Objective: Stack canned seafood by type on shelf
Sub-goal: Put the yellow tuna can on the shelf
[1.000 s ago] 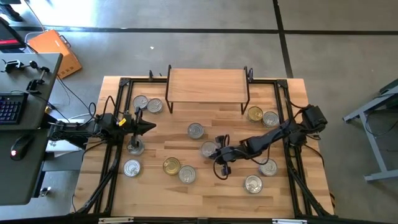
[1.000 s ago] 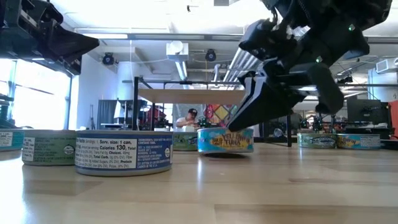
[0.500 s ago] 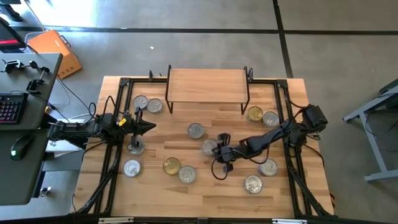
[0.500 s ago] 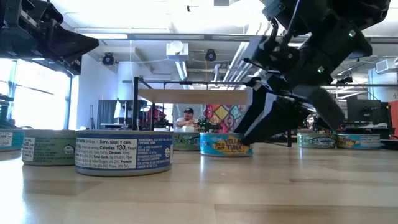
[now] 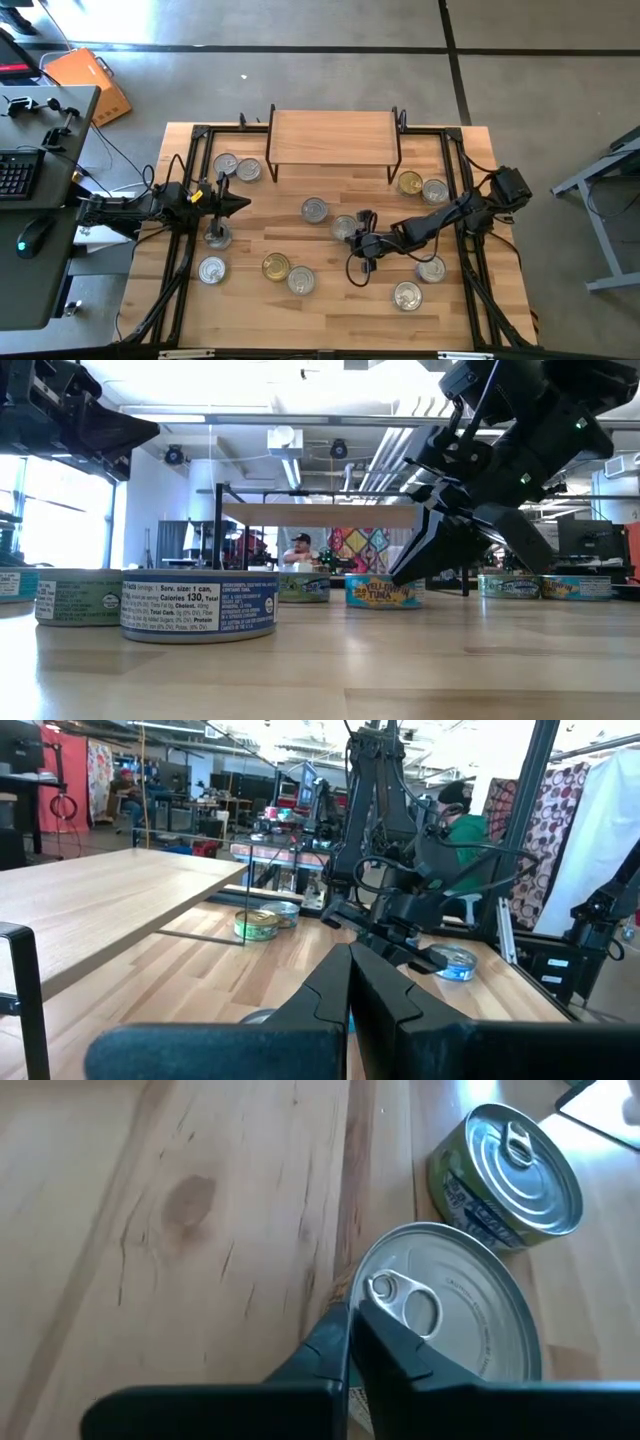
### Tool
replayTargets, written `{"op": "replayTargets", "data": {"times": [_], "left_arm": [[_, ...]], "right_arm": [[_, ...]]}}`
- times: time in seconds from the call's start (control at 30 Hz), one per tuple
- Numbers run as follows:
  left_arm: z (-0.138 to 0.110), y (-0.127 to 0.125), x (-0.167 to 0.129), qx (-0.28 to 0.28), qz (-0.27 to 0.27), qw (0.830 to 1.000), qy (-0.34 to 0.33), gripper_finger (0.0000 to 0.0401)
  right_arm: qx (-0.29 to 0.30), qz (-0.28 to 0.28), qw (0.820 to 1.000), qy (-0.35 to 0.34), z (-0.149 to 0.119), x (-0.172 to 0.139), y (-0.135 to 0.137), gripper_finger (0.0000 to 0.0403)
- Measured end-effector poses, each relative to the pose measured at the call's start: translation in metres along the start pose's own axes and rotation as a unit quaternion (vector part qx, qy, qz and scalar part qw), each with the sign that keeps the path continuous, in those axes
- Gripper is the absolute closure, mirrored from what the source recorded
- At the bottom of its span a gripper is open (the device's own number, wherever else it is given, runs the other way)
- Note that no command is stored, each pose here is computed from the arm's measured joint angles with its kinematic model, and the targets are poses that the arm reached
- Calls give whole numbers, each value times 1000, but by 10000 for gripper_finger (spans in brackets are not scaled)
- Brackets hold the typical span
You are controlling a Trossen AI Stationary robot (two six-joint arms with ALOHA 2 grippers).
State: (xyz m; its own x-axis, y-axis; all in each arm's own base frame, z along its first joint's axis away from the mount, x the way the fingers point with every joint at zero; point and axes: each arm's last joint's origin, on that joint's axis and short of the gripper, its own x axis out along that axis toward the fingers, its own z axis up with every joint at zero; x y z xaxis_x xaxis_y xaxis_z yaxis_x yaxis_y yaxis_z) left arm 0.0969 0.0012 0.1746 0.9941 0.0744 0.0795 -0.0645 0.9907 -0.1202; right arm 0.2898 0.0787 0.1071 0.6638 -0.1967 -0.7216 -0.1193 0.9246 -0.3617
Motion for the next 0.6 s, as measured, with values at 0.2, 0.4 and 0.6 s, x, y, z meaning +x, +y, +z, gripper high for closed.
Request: {"op": "replayTargets", "data": {"times": [0.2,0.4,0.6], "left_arm": [[0,0,0,-8,0,1000,0,401],[0,0,0,-7,0,1000,0,401],[0,0,0,-7,0,1000,0,401]], "right_arm": [[-28,-27,999,7,18,-6,1,402],[-69,-48,996,39,41,-15,2,403],[-83,-68,993,44,61,-23,-3,403]]}}
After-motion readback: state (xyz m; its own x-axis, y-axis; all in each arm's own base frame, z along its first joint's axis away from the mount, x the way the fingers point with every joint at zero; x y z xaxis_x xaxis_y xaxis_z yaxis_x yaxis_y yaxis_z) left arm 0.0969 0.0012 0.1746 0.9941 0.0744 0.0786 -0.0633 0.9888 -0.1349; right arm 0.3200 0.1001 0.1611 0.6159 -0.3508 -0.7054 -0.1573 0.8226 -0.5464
